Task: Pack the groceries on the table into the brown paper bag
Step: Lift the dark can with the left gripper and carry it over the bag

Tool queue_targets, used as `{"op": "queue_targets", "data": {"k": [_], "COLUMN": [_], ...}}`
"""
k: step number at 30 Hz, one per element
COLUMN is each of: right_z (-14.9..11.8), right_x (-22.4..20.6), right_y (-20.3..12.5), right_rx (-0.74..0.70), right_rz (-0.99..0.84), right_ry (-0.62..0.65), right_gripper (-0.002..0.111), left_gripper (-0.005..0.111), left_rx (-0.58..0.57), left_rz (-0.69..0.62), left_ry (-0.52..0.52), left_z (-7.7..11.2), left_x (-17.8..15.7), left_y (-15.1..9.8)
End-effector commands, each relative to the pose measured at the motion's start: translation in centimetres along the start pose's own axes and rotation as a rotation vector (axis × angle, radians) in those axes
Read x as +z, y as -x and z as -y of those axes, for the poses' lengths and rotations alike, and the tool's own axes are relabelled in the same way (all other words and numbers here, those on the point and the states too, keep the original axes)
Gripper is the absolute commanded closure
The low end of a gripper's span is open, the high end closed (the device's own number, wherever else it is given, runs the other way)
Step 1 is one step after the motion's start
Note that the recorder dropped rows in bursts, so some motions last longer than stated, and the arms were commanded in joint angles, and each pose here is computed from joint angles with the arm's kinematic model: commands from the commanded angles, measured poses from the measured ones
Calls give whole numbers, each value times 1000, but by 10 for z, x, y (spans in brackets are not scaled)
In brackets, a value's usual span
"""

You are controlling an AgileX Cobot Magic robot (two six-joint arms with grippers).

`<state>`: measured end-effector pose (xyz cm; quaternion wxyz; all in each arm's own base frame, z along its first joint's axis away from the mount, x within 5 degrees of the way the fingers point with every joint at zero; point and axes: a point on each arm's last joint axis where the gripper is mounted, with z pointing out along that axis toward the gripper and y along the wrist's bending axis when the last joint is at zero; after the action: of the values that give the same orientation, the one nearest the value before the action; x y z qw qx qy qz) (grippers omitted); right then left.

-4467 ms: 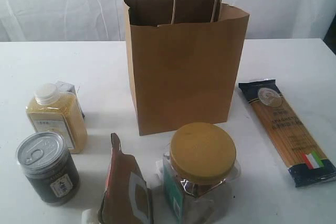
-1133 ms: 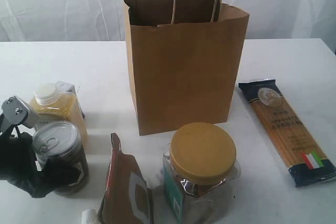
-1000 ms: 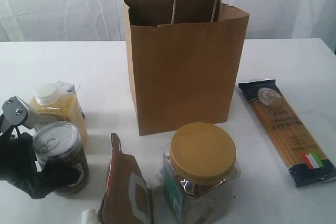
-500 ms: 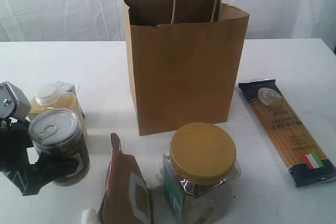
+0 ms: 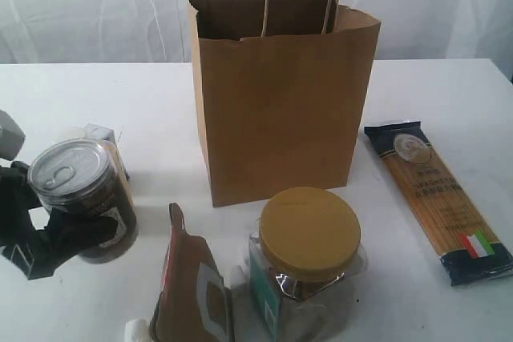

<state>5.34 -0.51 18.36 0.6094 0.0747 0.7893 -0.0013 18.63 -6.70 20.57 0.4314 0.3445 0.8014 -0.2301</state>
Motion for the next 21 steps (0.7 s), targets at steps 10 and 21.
{"op": "queue_targets", "data": {"k": [10,21], "right_z": [0,0], "right_x": [0,0], "right_y": [-1,-1], "right_rx": [2,2], "right_rz": [4,4], "right_ry": [-5,-5], "right_gripper": [108,108], "left_gripper": [107,107], "left_rx": [87,106], "left_rz": [278,381], "left_ry": [-12,-32], "left_z": [13,13], "left_x": [-40,-57], "left_y": [70,111]}}
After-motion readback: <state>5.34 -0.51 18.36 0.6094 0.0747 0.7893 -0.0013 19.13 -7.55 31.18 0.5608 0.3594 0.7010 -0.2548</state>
